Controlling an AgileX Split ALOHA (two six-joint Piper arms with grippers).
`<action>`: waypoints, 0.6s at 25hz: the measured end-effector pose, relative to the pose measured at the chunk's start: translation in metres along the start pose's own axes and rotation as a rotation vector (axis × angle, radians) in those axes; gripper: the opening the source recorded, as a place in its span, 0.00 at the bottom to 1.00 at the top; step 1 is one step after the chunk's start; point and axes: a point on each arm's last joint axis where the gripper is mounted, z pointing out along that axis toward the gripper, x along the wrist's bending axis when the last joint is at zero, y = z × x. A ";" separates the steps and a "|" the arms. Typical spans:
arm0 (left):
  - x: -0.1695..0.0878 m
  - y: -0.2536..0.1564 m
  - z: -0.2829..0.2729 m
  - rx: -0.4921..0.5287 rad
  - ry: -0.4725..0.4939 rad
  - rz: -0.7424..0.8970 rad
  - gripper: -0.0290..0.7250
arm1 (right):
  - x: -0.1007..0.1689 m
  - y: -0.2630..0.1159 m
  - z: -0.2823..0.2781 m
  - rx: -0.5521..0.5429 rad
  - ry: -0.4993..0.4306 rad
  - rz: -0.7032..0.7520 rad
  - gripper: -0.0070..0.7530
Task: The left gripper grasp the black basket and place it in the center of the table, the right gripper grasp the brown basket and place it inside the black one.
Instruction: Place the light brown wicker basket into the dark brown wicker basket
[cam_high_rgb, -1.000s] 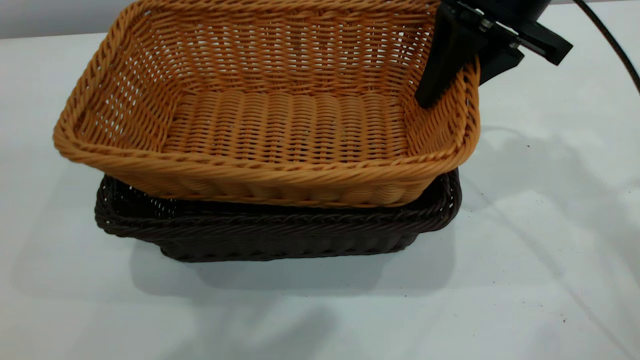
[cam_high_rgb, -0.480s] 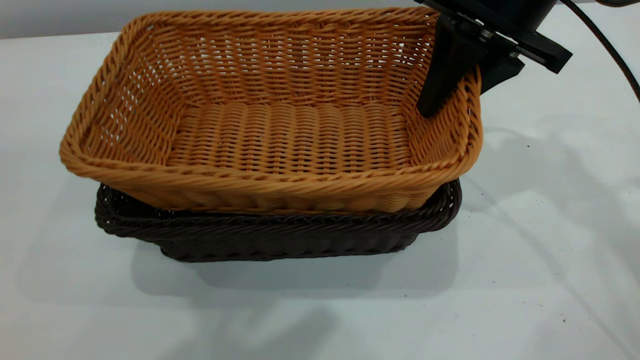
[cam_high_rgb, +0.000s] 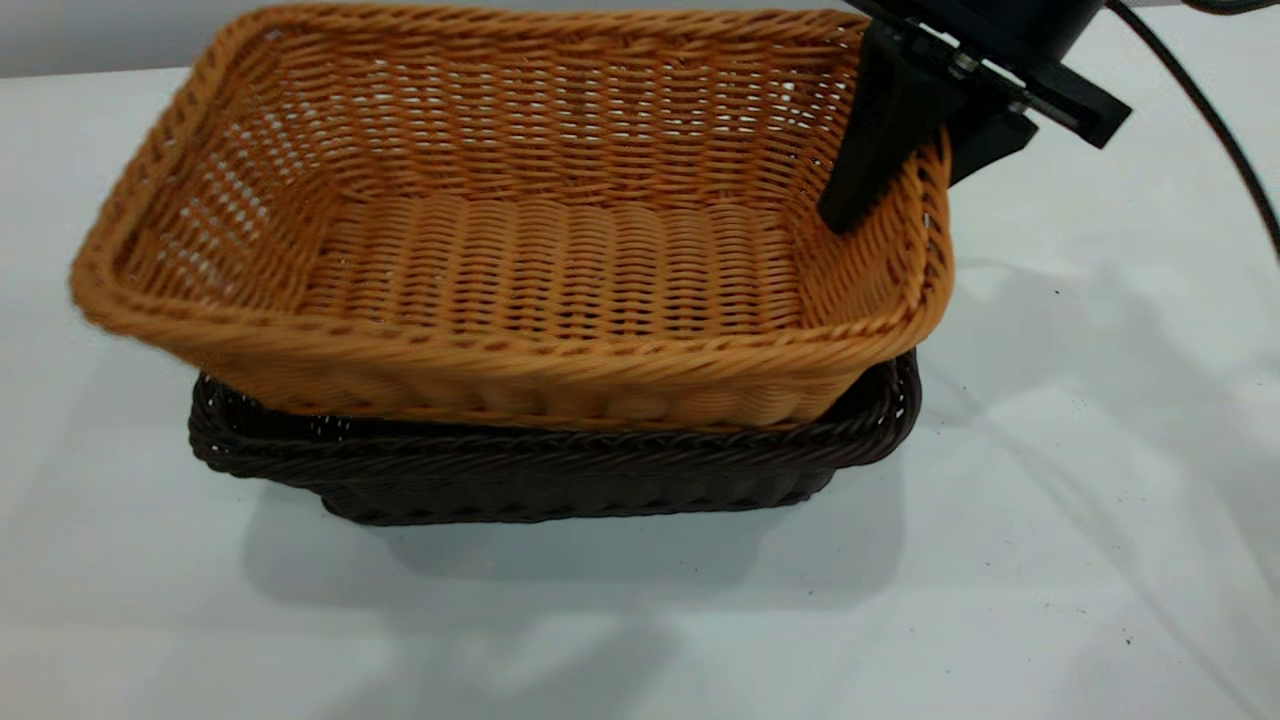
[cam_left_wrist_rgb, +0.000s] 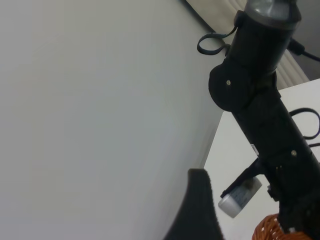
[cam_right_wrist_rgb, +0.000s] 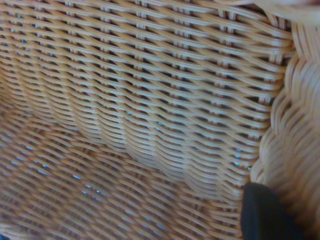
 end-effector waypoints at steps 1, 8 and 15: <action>0.000 0.000 0.000 0.000 0.000 -0.009 0.74 | 0.001 0.000 0.001 0.001 0.006 -0.012 0.15; 0.000 0.000 0.000 -0.001 0.001 -0.009 0.74 | 0.005 0.001 0.002 -0.015 0.016 -0.033 0.25; 0.000 0.000 0.000 0.000 0.000 -0.009 0.74 | 0.003 0.002 0.002 -0.025 -0.004 -0.038 0.44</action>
